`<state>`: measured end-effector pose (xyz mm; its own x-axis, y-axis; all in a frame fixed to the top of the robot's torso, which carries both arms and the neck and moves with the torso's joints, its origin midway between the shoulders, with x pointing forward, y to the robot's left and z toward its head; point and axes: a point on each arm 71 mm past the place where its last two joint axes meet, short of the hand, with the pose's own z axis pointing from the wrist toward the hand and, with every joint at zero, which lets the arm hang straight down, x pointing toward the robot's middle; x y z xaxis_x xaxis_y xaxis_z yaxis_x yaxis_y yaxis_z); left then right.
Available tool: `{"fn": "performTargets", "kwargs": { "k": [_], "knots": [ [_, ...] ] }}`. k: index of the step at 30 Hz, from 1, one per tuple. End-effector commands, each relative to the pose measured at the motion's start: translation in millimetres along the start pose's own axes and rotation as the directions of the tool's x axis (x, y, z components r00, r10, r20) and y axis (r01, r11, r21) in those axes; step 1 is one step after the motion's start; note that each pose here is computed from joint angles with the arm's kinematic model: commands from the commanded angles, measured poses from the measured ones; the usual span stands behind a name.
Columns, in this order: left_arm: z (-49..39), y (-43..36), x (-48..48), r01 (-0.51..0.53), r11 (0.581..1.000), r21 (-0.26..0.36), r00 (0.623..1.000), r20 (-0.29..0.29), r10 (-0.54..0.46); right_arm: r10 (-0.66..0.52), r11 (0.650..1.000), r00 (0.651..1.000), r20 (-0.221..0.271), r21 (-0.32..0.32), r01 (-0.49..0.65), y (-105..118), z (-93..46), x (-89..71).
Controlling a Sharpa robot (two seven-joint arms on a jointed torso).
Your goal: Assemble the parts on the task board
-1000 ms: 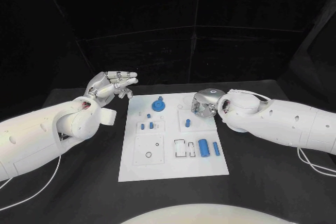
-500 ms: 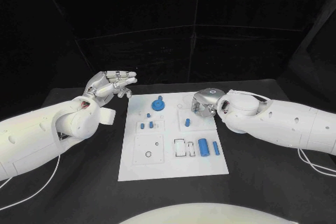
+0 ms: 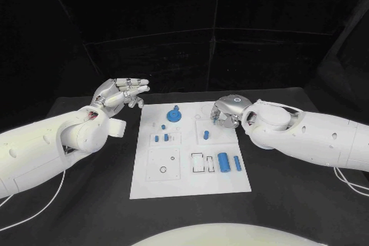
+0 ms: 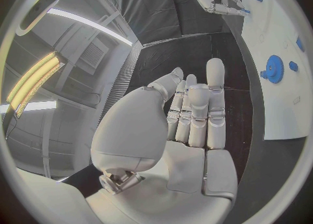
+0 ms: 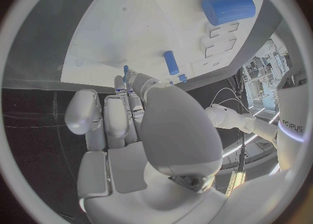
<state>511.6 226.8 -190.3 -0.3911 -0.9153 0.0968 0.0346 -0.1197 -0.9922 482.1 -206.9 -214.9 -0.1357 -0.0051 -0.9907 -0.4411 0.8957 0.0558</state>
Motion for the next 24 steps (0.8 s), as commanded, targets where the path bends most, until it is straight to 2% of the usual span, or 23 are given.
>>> {"fn": "performTargets", "kwargs": {
  "k": [1, 8, 15, 18, 24],
  "knots": [
    [0.0, -1.4, -0.3, 0.009, 1.000, 0.009, 1.000, -0.008, -0.009, 0.001, 1.000, 0.998, 0.069, -0.008, -0.001, 3, -3.4, -7.6],
    [-0.5, -1.6, -1.5, 0.008, 1.000, 0.009, 1.000, -0.006, -0.008, 0.032, 0.998, 0.994, 0.105, -0.054, -0.027, 18, -15.5, -19.8],
    [0.3, -1.3, -0.4, 0.009, 1.000, 0.009, 1.000, -0.008, -0.009, 0.089, 0.986, 0.986, 0.140, -0.154, -0.067, 56, -24.0, -37.4],
    [1.2, -0.9, 1.2, 0.010, 1.000, 0.009, 1.000, -0.011, -0.010, 0.111, 0.977, 0.984, 0.136, -0.196, -0.083, 73, -23.7, -40.8],
    [3.9, -0.1, 5.9, 0.014, 1.000, 0.009, 1.000, -0.018, -0.013, 0.139, 0.955, 0.986, 0.092, -0.277, -0.108, 108, -10.8, -38.8]
  ]
}}
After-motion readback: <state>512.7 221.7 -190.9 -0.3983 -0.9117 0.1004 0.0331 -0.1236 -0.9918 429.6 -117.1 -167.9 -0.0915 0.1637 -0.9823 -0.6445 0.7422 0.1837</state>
